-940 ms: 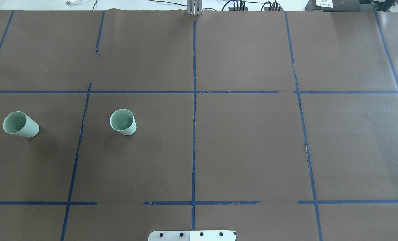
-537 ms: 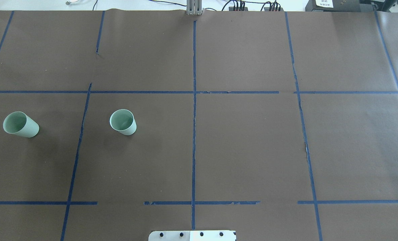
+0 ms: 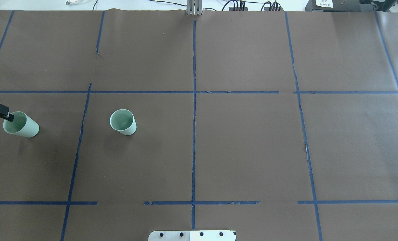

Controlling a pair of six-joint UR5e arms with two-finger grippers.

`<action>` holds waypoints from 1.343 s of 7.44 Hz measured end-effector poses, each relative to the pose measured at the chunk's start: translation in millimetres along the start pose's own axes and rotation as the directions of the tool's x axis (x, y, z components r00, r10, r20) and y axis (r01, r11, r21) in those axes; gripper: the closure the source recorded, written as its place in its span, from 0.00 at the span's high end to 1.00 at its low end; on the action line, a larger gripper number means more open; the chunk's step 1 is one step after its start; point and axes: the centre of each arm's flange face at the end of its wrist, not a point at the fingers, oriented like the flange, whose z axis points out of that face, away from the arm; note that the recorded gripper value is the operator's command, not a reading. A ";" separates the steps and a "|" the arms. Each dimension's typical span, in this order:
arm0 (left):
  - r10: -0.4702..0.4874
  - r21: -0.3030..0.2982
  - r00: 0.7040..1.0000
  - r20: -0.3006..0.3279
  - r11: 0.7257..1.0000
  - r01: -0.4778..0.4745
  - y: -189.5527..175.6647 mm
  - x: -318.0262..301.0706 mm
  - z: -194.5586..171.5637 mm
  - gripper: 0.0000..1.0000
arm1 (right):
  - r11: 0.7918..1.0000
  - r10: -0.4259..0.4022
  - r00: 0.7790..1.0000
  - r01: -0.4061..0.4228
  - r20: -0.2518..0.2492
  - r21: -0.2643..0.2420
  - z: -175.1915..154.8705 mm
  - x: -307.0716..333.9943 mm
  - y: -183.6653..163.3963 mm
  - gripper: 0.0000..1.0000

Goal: Stack cups
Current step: 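Reach the left gripper down to the outer pale green cup and grasp it, then lift the cup with the left gripper and carry it toward the other cup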

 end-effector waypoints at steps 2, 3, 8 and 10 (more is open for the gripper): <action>0.012 -0.017 1.000 -0.004 1.000 -0.012 4.5 4.3 14.0 0.27 | 1.000 0.001 1.000 -0.001 0.000 -0.001 0.1 0.1 0.1 1.00; 0.017 -0.022 1.000 -0.004 1.000 -0.017 4.8 6.3 17.2 0.06 | 1.000 0.001 1.000 -0.001 0.000 -0.001 0.1 0.1 0.1 1.00; 0.034 -0.001 0.999 -0.030 0.999 -0.034 5.3 31.4 -1.9 0.00 | 1.000 0.000 1.000 0.000 0.000 0.000 -0.1 -0.1 0.0 1.00; 0.017 0.012 0.999 -0.029 1.000 -0.017 10.7 71.6 -51.9 0.00 | 1.000 0.000 1.000 0.000 0.000 0.000 -0.1 -0.1 0.0 1.00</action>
